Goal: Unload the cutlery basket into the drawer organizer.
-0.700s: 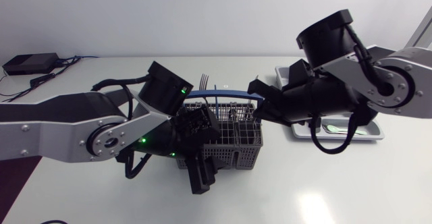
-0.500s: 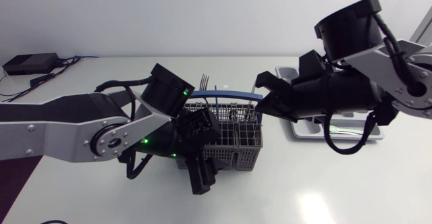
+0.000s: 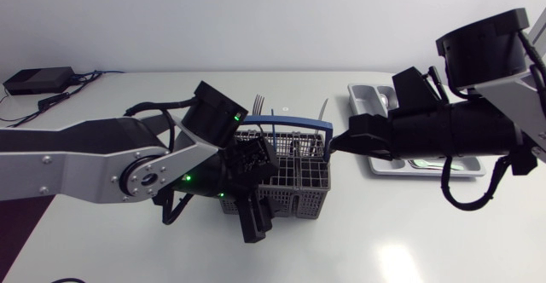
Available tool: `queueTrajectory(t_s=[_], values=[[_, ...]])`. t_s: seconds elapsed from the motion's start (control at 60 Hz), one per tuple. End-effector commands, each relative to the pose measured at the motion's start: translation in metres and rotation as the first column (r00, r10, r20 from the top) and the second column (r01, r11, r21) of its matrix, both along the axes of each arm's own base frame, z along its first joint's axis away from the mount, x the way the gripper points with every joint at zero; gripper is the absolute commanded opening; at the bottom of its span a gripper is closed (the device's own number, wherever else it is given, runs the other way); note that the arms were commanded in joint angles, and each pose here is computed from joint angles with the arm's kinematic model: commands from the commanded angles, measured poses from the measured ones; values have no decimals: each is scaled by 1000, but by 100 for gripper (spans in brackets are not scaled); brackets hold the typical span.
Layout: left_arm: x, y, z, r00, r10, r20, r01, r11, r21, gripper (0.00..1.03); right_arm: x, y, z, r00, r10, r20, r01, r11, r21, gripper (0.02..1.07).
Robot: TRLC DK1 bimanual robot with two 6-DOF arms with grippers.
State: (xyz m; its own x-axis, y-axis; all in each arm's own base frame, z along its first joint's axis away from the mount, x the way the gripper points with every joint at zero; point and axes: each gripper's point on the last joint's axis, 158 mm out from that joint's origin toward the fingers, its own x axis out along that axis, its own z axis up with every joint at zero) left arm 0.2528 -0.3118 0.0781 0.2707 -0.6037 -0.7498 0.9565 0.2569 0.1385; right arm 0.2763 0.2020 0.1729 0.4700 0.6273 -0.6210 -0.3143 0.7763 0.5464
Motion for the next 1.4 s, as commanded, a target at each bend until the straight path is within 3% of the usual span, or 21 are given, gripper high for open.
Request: queueTrajectory(t_s=[0.0,0.217,0.367,0.5,0.65,0.783,0.867,1.117,1.383], values=[[4,-5,2,1000,-14,21,14,1000,4,97,-10,1,1,995,85,45,-84,996,-31,8],[4,-5,2,1000,-18,24,18,1000,8,97,-20,8,9,958,254,129,-241,964,-111,8],[4,-3,3,999,-22,25,22,1000,18,97,-30,8,14,902,402,155,-365,904,-221,8],[4,-2,3,999,-26,26,26,999,20,97,-46,8,28,852,499,159,-452,854,-259,8],[4,-2,3,999,-27,28,27,999,21,97,-65,8,52,803,565,191,-512,817,-266,8],[2,0,3,999,-40,35,39,999,29,97,-72,-2,67,783,579,227,-514,808,-289,8],[0,4,5,998,-46,35,44,998,37,97,-70,-16,67,791,570,221,-491,808,-327,8],[-7,13,18,997,-59,52,57,997,46,97,-43,-76,38,880,449,156,-344,829,-442,8],[-9,24,19,996,-40,75,35,997,71,97,5,-156,-29,958,269,95,-162,787,-595,8]])
